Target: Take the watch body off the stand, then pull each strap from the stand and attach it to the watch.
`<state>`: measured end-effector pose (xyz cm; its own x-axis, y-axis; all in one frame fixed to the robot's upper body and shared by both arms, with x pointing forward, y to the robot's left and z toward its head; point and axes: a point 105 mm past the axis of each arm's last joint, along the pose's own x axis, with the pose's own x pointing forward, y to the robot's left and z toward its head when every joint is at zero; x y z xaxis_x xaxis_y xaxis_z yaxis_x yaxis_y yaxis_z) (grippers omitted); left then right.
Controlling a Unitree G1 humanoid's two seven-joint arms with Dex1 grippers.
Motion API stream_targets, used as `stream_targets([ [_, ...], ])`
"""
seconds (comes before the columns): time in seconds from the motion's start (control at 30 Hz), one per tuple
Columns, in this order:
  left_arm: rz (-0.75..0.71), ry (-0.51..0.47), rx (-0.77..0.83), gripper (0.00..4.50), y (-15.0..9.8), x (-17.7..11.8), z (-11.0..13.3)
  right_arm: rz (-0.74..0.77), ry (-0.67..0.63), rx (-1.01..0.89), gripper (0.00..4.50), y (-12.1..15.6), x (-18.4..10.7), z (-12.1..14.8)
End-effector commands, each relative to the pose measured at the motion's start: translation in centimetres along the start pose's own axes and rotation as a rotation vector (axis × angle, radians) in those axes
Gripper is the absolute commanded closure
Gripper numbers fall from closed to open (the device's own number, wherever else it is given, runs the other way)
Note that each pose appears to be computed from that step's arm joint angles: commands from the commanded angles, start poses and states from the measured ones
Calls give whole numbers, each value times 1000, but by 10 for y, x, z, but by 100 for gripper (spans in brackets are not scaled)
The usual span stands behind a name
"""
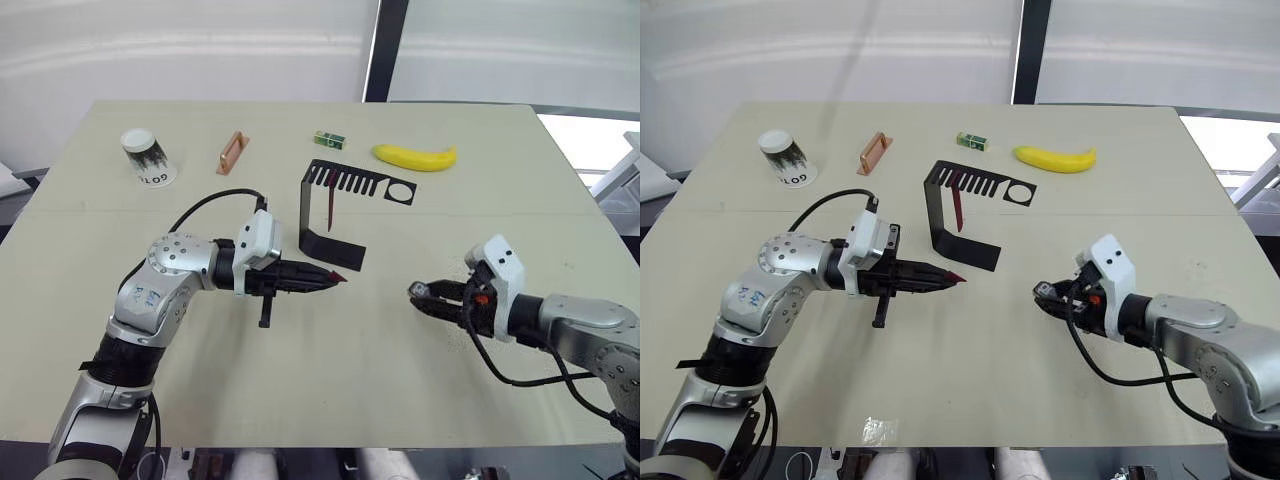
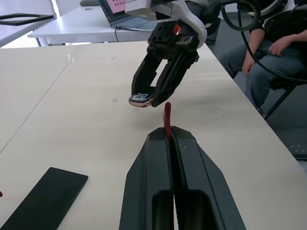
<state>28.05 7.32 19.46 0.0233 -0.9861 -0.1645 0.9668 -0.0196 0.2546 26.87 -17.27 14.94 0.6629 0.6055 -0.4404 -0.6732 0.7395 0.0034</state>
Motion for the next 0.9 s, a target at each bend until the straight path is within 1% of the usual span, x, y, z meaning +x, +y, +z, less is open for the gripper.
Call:
stream_targets([
  [0.03,-18,-45,16,450,-8,3,8,-120,-52,-45,288,-17,-10,-1],
  [0.17,-44,-116,-61,450,-16,5,15,-353,-108,31,288,-44,-27,-21],
  [0.27,-45,-153,-117,450,-18,5,17,-520,-145,106,288,-58,-38,-37],
  [0.37,-45,-158,-132,450,-18,5,18,-637,-168,193,288,-64,-44,-53],
  [0.47,-44,-158,-135,450,-17,6,19,-700,-175,241,288,-64,-45,-67],
  [0.57,-46,-159,-139,450,-16,8,19,-718,-164,246,288,-62,-43,-77],
  [0.87,-46,-160,-137,450,-9,7,17,-728,-159,262,288,-62,-41,-86],
  [0.9,-45,-160,-137,450,-9,7,17,-726,-159,262,238,-62,-41,-87],
])
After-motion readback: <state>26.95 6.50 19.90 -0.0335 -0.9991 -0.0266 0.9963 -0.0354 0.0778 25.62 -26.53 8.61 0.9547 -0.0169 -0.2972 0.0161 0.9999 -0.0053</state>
